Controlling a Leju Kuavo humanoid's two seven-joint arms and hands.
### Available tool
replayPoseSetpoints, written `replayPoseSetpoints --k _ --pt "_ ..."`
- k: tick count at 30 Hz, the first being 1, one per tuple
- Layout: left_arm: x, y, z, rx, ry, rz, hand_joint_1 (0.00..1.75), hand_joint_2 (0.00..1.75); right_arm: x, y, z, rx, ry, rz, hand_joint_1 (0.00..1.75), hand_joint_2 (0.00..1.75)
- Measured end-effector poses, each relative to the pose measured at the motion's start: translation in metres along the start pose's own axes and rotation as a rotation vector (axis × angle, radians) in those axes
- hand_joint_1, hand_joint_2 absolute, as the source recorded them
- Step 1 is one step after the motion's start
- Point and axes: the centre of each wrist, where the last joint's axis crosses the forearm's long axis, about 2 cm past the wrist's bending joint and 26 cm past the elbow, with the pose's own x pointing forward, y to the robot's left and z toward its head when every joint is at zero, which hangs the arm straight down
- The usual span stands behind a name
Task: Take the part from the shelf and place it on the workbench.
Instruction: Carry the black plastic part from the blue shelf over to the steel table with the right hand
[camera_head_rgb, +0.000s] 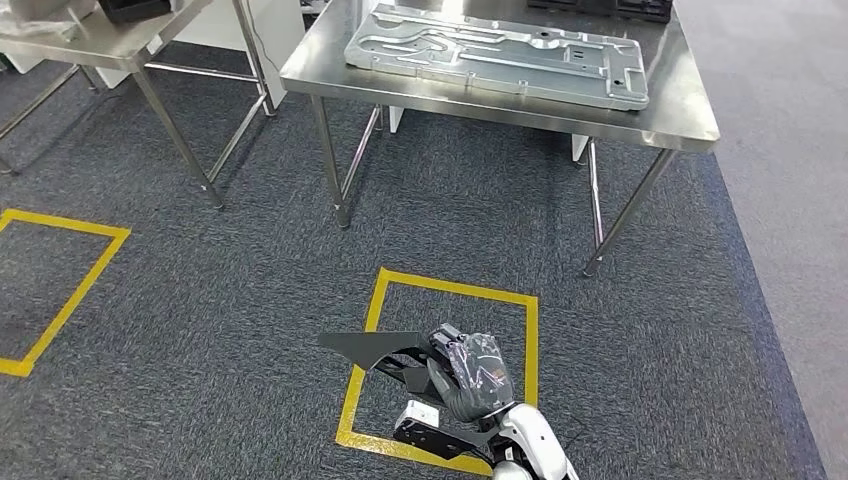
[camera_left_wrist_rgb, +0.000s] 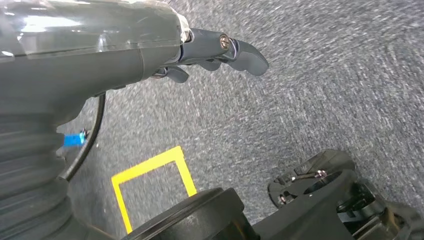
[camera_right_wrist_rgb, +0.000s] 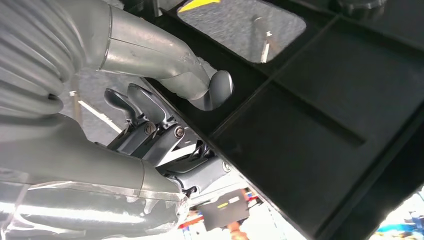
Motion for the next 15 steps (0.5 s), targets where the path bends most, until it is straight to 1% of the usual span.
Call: replayPoseSetpoints --k 15 --pt "0.0001 -0.0001 0.0000 0.000 -0.012 0.001 0.00 1.75 0.0007 -0.0005 -0.0031 -0.003 0.000 -0.002 1.75 1.75"
